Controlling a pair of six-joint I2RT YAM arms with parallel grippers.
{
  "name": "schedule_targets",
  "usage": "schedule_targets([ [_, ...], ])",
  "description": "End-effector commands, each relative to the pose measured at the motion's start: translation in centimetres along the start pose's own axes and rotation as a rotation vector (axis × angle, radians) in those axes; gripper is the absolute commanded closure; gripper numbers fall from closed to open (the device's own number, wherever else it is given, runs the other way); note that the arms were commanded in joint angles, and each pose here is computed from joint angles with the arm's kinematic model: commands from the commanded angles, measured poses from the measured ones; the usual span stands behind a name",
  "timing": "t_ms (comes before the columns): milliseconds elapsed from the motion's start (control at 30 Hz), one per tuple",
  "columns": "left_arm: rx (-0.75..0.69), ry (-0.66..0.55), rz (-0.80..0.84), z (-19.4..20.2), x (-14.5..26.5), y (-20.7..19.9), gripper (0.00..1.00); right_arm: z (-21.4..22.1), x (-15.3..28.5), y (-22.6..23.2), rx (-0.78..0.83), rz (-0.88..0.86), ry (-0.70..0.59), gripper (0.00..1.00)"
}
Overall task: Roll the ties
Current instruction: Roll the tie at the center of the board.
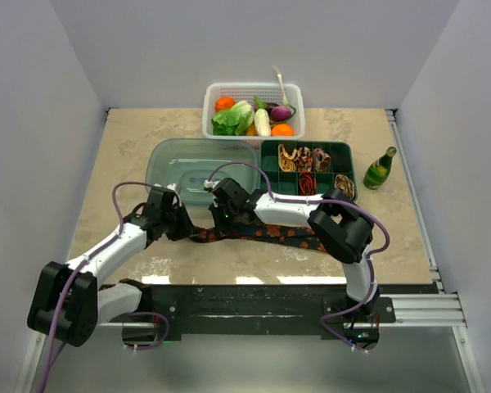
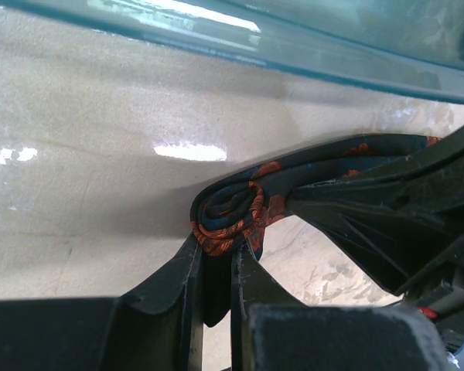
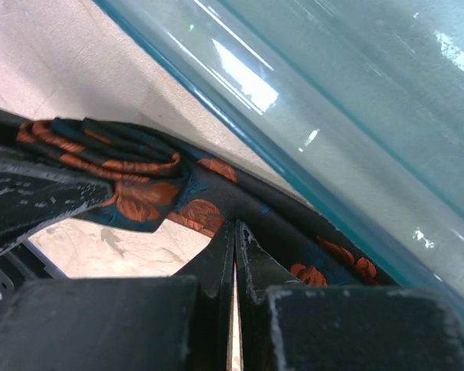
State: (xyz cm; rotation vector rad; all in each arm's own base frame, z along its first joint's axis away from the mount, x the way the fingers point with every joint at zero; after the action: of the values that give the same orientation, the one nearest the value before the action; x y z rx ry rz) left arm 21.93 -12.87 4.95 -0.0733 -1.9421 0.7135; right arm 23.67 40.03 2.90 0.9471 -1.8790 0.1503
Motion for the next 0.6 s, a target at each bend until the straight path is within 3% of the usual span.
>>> schedule_targets([
  [0,-0.054,-0.014,-0.043,-1.0,0.2,0.2,1.00,0.5,0.4,-1.2,0.038,0.042,0.029,1.00],
  [367,-0.087,-0.075,-0.094,-3.2,0.8,-0.1,1.00,-4.5,3.8,2.5,0.093,-0.106,-0.127,1.00],
  [567,-0.137,-0.069,-0.178,-4.2,1.5,0.1,1.00,-4.9,1.2,2.8,0.095,-0.129,-0.111,1.00],
])
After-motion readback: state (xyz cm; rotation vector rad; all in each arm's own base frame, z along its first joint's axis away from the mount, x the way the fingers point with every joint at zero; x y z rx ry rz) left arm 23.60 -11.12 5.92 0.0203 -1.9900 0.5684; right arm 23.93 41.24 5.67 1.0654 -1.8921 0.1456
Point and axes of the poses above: each gripper's point midway between its finger pads, its own x axis back along the fingers, its own y axis along the line the jaws close on, z = x × y, the point moved 1 cm from there along x, back along the fingers, and after that the axes turned 9 degrees about x, right-handed, at the moved point
